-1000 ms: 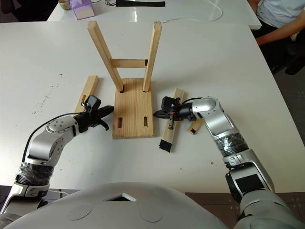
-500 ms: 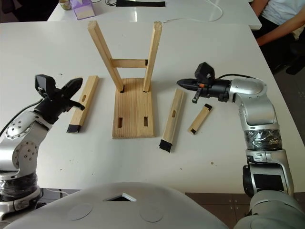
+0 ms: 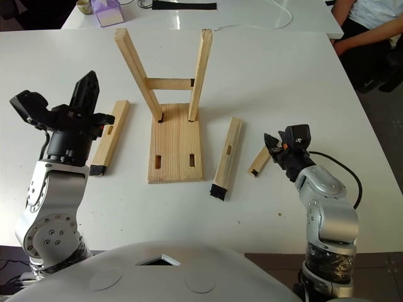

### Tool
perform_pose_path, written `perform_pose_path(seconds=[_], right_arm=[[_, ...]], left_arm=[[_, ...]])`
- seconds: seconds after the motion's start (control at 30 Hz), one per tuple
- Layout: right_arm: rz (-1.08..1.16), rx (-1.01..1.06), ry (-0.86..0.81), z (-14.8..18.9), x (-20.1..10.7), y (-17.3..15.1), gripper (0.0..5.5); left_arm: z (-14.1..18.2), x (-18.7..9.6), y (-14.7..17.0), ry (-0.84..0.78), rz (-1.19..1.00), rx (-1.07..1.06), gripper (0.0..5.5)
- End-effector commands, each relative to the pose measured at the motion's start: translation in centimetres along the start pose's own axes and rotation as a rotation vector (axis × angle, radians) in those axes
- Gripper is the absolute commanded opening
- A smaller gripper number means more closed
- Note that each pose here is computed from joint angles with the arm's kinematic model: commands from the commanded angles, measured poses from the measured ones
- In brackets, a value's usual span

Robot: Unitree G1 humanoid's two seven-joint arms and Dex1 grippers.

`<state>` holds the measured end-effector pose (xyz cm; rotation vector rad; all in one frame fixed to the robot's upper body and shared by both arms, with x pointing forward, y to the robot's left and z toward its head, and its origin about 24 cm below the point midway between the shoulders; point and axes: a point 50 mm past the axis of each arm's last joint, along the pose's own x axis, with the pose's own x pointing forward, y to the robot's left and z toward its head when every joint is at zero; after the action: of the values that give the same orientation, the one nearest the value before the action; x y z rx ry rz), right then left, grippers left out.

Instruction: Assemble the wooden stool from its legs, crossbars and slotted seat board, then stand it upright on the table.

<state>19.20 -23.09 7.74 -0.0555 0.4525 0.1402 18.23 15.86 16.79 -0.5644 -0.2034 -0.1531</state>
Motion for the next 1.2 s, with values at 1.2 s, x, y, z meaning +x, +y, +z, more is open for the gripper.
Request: perform_pose_path(seconds=[1.2], right_arm=[[-0.081, -0.026, 0.286, -4.1, -1.9, 1.5, 3.15]], left_arm=[[-1.6, 1.5, -1.1, 0.104, -0.024, -0.073, 0.0]])
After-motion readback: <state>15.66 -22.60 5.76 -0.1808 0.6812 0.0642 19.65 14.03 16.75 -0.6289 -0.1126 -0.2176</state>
